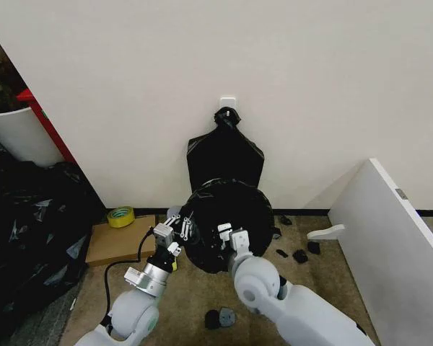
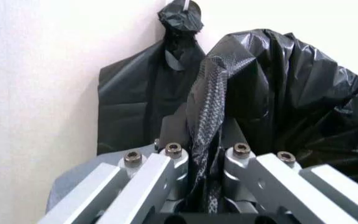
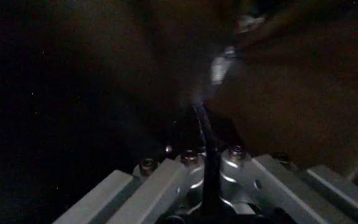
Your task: Place the garbage bag over the trash bin.
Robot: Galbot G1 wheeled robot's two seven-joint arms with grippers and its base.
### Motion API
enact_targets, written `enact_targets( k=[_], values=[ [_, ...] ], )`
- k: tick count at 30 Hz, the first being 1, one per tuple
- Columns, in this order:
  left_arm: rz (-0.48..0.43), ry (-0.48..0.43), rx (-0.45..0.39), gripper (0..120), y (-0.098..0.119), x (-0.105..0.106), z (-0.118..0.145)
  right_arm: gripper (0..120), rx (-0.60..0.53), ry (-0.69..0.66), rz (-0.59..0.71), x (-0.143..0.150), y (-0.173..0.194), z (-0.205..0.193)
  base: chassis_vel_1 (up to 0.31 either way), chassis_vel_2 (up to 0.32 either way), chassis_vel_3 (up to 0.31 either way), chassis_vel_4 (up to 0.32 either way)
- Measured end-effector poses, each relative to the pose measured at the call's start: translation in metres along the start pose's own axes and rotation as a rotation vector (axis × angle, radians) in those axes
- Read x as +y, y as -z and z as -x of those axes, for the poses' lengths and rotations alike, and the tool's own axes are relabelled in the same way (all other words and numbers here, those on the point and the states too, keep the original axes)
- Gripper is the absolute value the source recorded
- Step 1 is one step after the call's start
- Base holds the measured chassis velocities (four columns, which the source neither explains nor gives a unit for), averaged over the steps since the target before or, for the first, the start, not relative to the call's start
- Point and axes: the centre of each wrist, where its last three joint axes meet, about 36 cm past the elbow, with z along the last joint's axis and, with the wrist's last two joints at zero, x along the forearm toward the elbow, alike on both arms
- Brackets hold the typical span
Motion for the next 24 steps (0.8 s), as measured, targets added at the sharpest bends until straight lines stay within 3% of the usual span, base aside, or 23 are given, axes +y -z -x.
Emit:
enact_targets(
  k=[5,14,20,21,24],
  values=[
    [0.0,-0.003,0.003,4,0.001,-0.001,-0.002,0,-0.017,-0.091,-0.099,-0.006,-0.007,0.009,0.0,0.0,0.0,0.0],
    [0.003,-0.003,0.002,4,0.001,0.0,-0.001,0,-0.063,-0.061,-0.071,-0.007,-0.001,-0.006,0.0,0.0,0.0,0.0],
    [-0.017,0.027,0.02,4,-0.005,0.006,0.0,0,-0.208,0.074,0.044,-0.01,-0.001,-0.035,0.0,0.0,0.0,0.0],
    [-0.044,0.05,0.034,4,-0.007,0.008,0.001,0,-0.304,0.124,0.064,-0.015,-0.008,-0.043,0.0,0.0,0.0,0.0],
    [-0.066,0.078,0.052,4,-0.007,0.01,0.003,4,-0.395,0.159,0.055,-0.021,-0.017,-0.047,0.0,0.0,0.0,0.0]
  ],
)
